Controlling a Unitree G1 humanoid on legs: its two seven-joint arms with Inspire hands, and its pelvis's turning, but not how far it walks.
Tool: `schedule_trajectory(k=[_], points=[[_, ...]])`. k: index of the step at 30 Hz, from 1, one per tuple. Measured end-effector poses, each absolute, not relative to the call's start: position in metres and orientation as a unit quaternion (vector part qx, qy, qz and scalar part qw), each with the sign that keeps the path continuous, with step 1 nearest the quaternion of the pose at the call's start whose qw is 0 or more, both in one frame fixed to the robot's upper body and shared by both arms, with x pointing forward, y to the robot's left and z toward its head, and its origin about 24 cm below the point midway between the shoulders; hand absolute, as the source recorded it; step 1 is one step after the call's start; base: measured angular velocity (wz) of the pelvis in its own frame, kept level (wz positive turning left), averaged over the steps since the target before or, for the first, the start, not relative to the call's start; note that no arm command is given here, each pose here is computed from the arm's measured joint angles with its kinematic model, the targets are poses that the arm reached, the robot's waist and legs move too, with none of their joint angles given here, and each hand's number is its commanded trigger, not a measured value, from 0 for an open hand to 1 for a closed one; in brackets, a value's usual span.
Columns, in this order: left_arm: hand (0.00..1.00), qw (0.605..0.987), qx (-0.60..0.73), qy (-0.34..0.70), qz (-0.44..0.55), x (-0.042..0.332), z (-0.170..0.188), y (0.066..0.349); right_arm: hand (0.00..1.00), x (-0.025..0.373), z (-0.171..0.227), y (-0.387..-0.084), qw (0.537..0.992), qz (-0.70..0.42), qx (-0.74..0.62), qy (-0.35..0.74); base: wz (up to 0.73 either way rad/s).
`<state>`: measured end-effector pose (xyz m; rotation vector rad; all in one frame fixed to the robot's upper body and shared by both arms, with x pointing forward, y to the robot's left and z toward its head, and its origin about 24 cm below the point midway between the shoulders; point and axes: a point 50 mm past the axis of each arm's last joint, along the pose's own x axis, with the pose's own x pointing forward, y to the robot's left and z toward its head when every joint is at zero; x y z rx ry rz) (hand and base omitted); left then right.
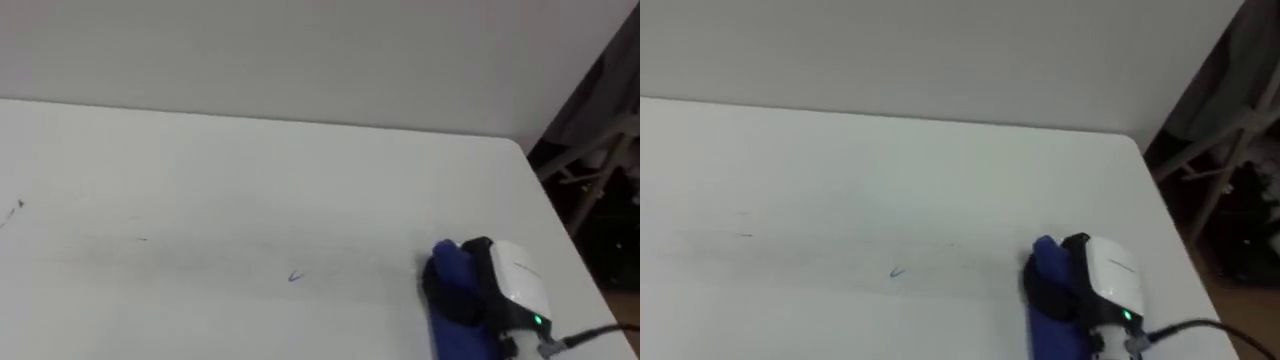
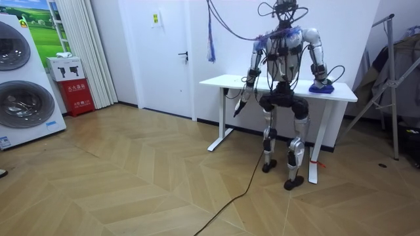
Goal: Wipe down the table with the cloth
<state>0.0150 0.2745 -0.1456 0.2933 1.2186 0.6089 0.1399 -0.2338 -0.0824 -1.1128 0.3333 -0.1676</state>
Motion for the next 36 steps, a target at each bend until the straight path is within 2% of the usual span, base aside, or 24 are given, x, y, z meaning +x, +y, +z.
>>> schedule_trajectory(k=[3, 8, 9, 10, 11, 13, 16, 26, 36], points=[[0.0, 0.768, 0.133, 0.56, 0.281, 0.015, -0.147, 0.27, 1.0, 0.148, -0.078, -0.242, 0.827, -0.107, -0.531, 0.15, -0.35], [0.0, 0.764, 0.144, 0.569, 0.269, 0.005, -0.146, 0.27, 0.98, 0.142, -0.084, -0.244, 0.819, -0.096, -0.54, 0.167, 0.37], [0.0, 0.764, 0.144, 0.568, 0.271, 0.005, -0.146, 0.271, 0.72, 0.144, -0.082, -0.243, 0.82, -0.099, -0.54, 0.16, 0.0], [0.0, 0.766, 0.14, 0.566, 0.271, 0.006, -0.146, 0.271, 0.16, 0.148, -0.079, -0.243, 0.821, -0.1, -0.542, 0.152, -0.09], [0.0, 0.769, 0.136, 0.565, 0.267, 0.008, -0.146, 0.267, 0.0, 0.149, -0.078, -0.244, 0.82, -0.103, -0.542, 0.151, 0.0], [0.0, 0.788, 0.116, 0.546, 0.26, 0.02, -0.147, 0.258, 0.0, 0.151, -0.075, -0.247, 0.82, -0.111, -0.541, 0.147, 0.09], [0.0, 0.795, 0.112, 0.54, 0.253, 0.024, -0.148, 0.255, 0.0, 0.152, -0.074, -0.248, 0.819, -0.11, -0.542, 0.152, -0.07], [0.0, 0.789, 0.096, 0.555, 0.245, 0.013, -0.15, 0.254, 0.0, 0.154, -0.072, -0.249, 0.807, -0.101, -0.556, 0.169, -0.02], [0.0, 0.795, 0.083, 0.55, 0.242, 0.02, -0.15, 0.253, 0.0, 0.158, -0.065, -0.252, 0.81, -0.109, -0.552, 0.164, 0.0]])
